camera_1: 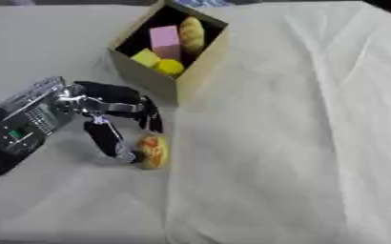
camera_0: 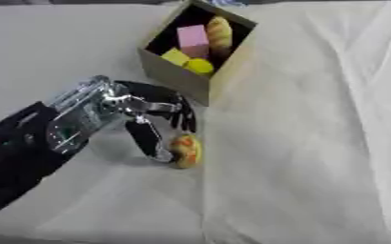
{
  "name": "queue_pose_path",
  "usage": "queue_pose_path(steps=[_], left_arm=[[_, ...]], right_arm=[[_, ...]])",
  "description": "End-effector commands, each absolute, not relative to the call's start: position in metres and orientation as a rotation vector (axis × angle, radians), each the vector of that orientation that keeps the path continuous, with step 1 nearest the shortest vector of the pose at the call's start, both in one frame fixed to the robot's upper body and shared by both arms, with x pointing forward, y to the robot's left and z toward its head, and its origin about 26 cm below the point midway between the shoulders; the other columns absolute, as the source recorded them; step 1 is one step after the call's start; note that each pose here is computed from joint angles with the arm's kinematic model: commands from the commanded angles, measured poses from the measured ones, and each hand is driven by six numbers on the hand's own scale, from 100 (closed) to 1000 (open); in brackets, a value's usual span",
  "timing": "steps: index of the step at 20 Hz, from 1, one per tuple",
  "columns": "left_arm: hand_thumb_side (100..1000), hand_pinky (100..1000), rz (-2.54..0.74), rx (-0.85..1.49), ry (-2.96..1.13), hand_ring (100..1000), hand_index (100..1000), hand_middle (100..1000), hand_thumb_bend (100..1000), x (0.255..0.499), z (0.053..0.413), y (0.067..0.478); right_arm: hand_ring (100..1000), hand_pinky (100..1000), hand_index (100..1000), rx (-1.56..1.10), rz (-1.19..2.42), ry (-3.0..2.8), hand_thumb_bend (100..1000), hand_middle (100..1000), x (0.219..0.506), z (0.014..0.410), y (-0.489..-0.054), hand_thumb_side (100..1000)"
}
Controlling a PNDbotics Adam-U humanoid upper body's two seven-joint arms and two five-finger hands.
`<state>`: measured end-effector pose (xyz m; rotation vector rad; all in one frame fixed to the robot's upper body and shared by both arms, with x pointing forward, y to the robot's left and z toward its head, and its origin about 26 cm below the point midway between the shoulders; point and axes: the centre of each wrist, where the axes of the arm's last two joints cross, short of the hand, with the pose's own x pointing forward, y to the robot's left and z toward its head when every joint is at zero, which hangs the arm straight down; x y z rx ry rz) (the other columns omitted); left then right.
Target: Pick up objects on the table and place them in the box.
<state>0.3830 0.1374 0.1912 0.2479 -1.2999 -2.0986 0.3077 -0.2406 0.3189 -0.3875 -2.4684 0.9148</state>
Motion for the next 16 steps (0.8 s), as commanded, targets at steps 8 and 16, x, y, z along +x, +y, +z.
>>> queue_pose_path(steps=[8,16], left_arm=[[211,654,-2.093,0.313,-1.324,545,641,525,213,0.385,0.19,0.139],[162,620,-2.088,0.409,-1.414,515,566,483,240,0.383,0.207,0.143]], right_arm=[[755,902,737,-0.409,0.885,-2.516,100,655,0.303,0.329,-0.242,525],[753,902,737,-0.41,0.875,-2.514,100,653,0.303,0.328,-0.242,525]])
